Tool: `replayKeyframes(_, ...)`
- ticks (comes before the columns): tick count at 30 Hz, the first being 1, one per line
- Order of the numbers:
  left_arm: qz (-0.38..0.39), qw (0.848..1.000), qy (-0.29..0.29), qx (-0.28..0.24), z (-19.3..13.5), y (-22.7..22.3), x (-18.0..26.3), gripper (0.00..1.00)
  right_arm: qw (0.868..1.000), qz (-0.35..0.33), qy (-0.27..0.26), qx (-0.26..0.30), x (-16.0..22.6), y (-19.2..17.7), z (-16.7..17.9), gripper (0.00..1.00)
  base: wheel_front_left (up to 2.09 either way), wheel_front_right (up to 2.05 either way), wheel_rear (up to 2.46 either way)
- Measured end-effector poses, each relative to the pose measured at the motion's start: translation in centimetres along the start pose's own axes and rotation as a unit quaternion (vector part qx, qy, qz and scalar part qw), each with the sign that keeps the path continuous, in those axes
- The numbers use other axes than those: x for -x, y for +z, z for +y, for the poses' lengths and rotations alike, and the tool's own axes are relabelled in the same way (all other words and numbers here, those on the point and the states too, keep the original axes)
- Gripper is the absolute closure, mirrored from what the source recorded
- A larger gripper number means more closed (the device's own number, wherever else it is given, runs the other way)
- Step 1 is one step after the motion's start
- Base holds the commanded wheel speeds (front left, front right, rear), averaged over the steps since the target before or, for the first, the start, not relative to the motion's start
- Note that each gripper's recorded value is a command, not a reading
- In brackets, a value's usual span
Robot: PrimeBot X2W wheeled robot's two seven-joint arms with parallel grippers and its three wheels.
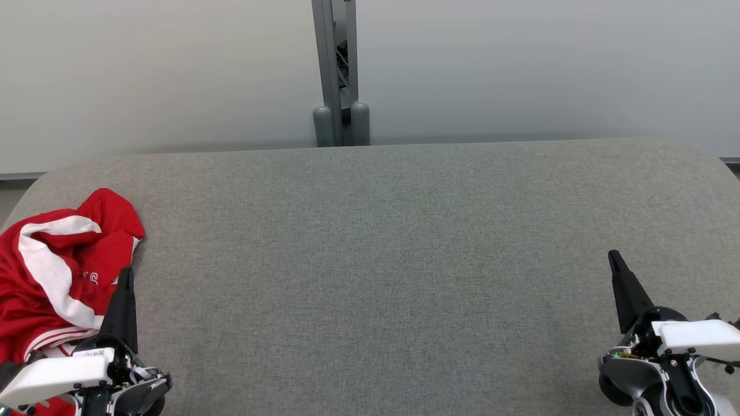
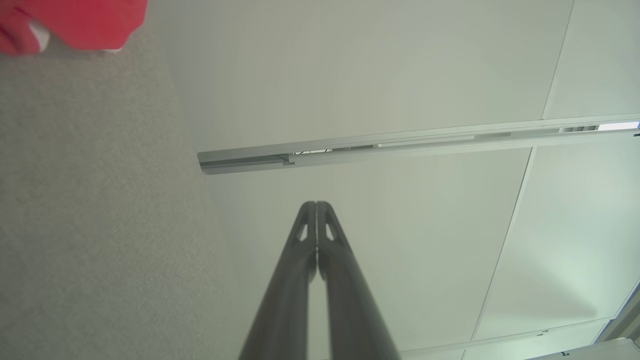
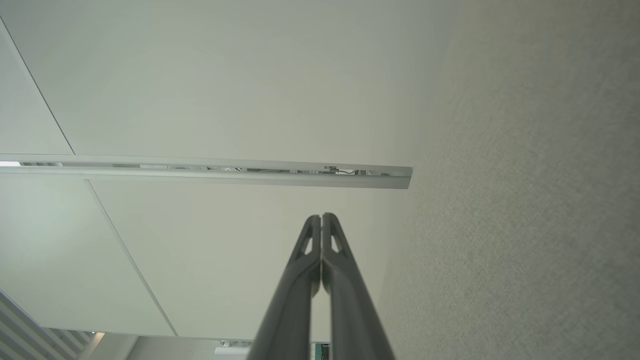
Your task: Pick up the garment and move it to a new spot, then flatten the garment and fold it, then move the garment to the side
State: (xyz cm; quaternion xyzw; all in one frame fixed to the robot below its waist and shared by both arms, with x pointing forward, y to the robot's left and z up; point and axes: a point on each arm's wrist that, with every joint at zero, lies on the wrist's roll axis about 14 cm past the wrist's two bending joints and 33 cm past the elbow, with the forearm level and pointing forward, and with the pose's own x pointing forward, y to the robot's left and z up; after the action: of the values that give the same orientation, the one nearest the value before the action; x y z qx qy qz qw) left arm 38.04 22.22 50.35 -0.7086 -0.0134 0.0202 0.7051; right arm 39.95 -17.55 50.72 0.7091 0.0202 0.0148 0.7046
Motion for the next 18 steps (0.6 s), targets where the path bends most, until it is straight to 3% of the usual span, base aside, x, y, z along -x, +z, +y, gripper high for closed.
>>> replayKeyframes(9,0.0,1.0,0.0,0.0,0.0,0.0,0.0,1.0,1.0,0.0,0.0,0.0,0.0,0.0,0.0,1.0,0.0,0.0,0.0)
replayKeyframes(10,0.0,1.0,0.006,0.001,0.4,-0.1,0.1,0.0,1.0,0.0,-0.006,-0.001,0.1,-0.1,-0.4,0.0,0.0,0.0,0.0)
replayKeyframes(15,-0.001,0.998,0.056,0.013,3.8,-0.7,1.9,0.0,0.998,0.001,-0.055,-0.011,1.8,-0.7,-3.8,0.0,0.0,0.0,0.0)
replayKeyframes(18,-0.001,0.999,0.054,0.01,3.6,-1.0,1.8,0.0,0.999,-0.001,-0.054,-0.006,1.8,-0.8,-3.7,0.0,0.0,0.0,0.0)
